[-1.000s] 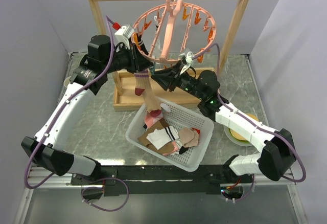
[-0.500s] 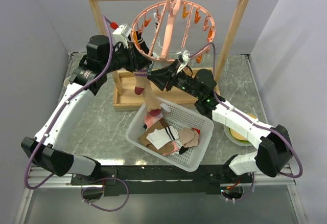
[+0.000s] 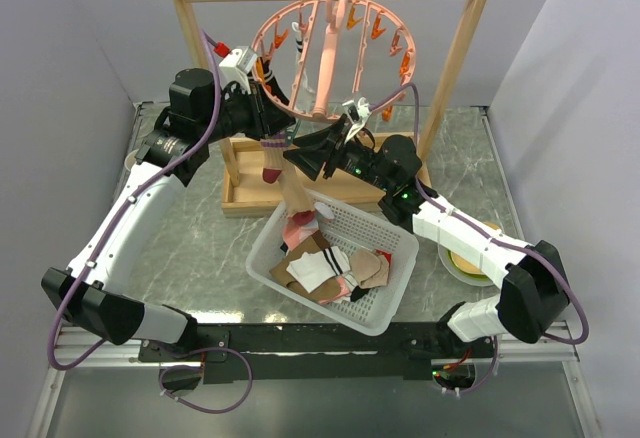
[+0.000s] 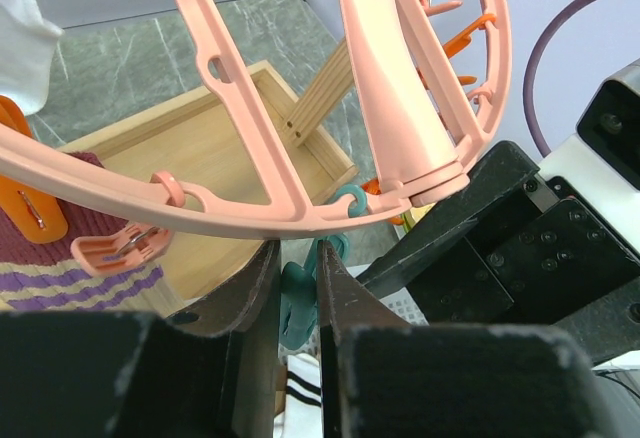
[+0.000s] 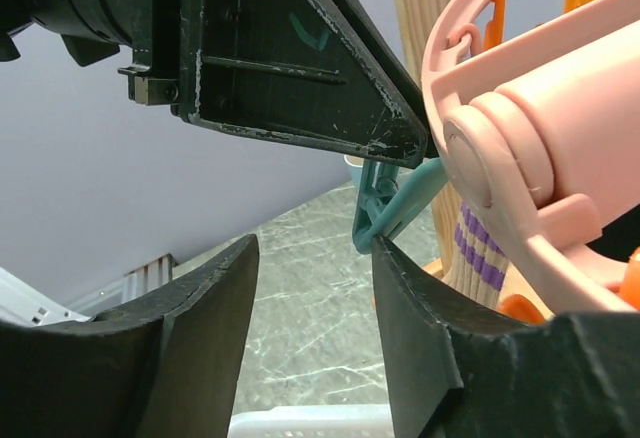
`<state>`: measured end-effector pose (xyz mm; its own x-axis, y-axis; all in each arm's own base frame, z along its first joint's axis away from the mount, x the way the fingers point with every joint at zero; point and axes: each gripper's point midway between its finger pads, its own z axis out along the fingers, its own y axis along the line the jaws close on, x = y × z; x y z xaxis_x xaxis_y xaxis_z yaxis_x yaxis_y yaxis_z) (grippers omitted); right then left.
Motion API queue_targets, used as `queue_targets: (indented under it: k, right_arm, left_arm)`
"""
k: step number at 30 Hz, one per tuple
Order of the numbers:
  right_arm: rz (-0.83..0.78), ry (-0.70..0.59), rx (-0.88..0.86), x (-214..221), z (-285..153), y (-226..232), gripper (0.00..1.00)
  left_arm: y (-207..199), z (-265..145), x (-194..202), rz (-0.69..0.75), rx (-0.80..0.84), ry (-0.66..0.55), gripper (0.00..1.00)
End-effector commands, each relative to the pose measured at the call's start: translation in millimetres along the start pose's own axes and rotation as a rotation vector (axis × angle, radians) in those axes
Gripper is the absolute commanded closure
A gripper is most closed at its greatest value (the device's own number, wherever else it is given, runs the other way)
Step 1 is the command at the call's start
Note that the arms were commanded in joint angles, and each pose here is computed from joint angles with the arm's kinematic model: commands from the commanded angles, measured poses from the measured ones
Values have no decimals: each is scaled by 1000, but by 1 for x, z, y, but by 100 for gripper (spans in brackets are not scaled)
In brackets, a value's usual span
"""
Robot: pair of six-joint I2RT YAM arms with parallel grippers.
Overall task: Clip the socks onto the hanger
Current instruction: Open the clamp at the hanger.
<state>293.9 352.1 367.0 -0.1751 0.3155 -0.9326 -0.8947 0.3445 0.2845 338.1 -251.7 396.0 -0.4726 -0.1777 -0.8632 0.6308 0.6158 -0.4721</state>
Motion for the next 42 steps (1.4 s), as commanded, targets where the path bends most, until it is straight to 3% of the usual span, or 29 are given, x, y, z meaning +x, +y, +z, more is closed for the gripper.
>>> queue_targets:
  k: [1, 6, 15, 31, 42]
  right_arm:
    - [-30, -87, -37, -33, 10, 12, 41]
    - [-39, -88, -29, -32, 5, 13, 33]
    - [-43, -80, 112, -24, -15, -8, 34]
    - [75, -61, 146, -26, -36, -16, 34]
    - [92, -55, 132, -23, -21, -23, 37]
  left_arm:
    - [-40, -14, 0, 5, 137, 13, 89]
    - [-39, -14, -1, 9, 135, 12, 89]
    - [-37, -17, -3, 16, 125, 6, 90]
    - [-32, -20, -4, 25, 106, -5, 91]
    - [-38, -21, -3, 3, 136, 1, 91]
